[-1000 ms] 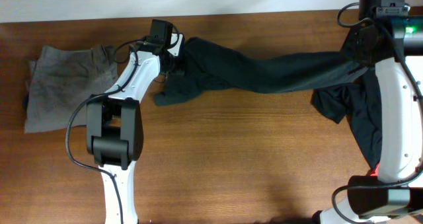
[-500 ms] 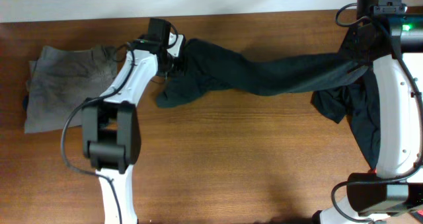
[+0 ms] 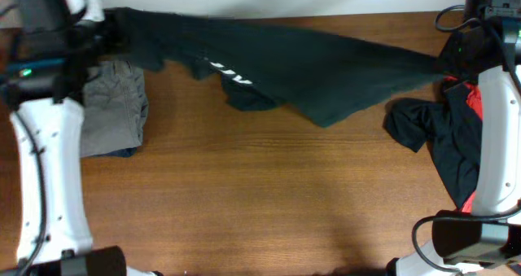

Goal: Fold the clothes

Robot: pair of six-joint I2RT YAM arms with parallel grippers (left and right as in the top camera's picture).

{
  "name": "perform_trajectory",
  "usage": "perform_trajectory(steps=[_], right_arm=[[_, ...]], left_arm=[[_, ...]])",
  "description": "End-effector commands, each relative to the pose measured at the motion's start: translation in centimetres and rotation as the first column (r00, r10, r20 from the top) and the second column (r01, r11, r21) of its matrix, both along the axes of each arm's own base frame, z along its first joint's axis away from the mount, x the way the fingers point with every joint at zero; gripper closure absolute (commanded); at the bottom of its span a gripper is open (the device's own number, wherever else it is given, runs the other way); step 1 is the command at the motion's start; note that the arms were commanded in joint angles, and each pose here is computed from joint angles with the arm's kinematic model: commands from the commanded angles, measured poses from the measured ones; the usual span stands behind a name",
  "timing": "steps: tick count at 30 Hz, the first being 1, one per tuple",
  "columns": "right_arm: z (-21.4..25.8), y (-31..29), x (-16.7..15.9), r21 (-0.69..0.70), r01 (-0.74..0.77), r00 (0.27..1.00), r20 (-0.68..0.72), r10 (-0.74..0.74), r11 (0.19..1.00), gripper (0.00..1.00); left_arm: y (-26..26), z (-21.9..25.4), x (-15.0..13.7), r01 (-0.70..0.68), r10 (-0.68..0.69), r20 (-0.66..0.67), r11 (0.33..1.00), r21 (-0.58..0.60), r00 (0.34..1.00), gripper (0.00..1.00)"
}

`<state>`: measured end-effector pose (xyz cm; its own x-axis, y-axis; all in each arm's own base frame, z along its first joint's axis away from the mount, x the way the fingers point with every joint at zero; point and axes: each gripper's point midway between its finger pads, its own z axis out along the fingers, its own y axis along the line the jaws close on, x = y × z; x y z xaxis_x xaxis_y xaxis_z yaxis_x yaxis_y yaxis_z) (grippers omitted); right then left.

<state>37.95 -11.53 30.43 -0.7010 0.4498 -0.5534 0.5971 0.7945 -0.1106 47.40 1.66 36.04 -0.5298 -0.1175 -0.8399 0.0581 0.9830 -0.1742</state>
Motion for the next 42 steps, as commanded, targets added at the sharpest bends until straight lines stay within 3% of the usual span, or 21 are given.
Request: perform_trajectory(steps=[1, 15, 23, 28, 37, 39, 40, 42], right_arm=[[0.2, -0.2, 0.1, -0.003, -0.020, 1.000, 0.003, 0.020, 1.000, 0.96], [-0.4, 0.8, -0.3, 0.039, -0.077, 0.996, -0.035, 0.078, 0.996, 0.96], [0.0, 0.7, 1.2, 0.026, -0.098, 0.995, 0.012, 0.097, 0.995, 0.96], [-1.6, 0.8, 3.4, 0.041, -0.124, 0.992, 0.011, 0.124, 0.991, 0.96], [-8.0, -0.2, 11.6, 0.027, -0.162, 0.986, 0.039, 0.161, 0.986, 0.96], [-9.6, -0.4, 13.0, 0.014, -0.181, 0.983, 0.035, 0.180, 0.983, 0.83], [-11.2, -0.5, 13.6, 0.023, -0.180, 0.984, 0.013, 0.180, 0.983, 0.68], [-12.1, -0.4, 13.3, 0.034, -0.181, 0.983, -0.015, 0.182, 0.983, 0.65]], left_arm=[[1.0, 0.2, -0.4, -0.016, 0.016, -0.002, 1.000, -0.026, 1.000, 0.99], [1.6, -1.5, -1.9, -0.036, 0.033, -0.094, 0.999, -0.038, 0.995, 0.99], [1.0, -3.1, -3.1, -0.032, 0.023, -0.175, 0.998, -0.049, 0.984, 0.99], [0.2, -4.4, -2.5, -0.013, 0.002, -0.197, 0.999, -0.052, 0.980, 1.00], [-2.8, -9.9, 3.3, 0.058, -0.068, -0.220, 0.997, -0.048, 0.973, 1.00], [-3.0, -11.0, 4.8, 0.063, -0.071, -0.204, 0.997, -0.045, 0.976, 0.99], [-3.2, -12.0, 6.1, 0.070, -0.077, -0.193, 0.997, -0.044, 0.978, 0.99], [-3.6, -13.3, 6.8, 0.077, -0.085, -0.205, 0.996, -0.046, 0.975, 0.99]])
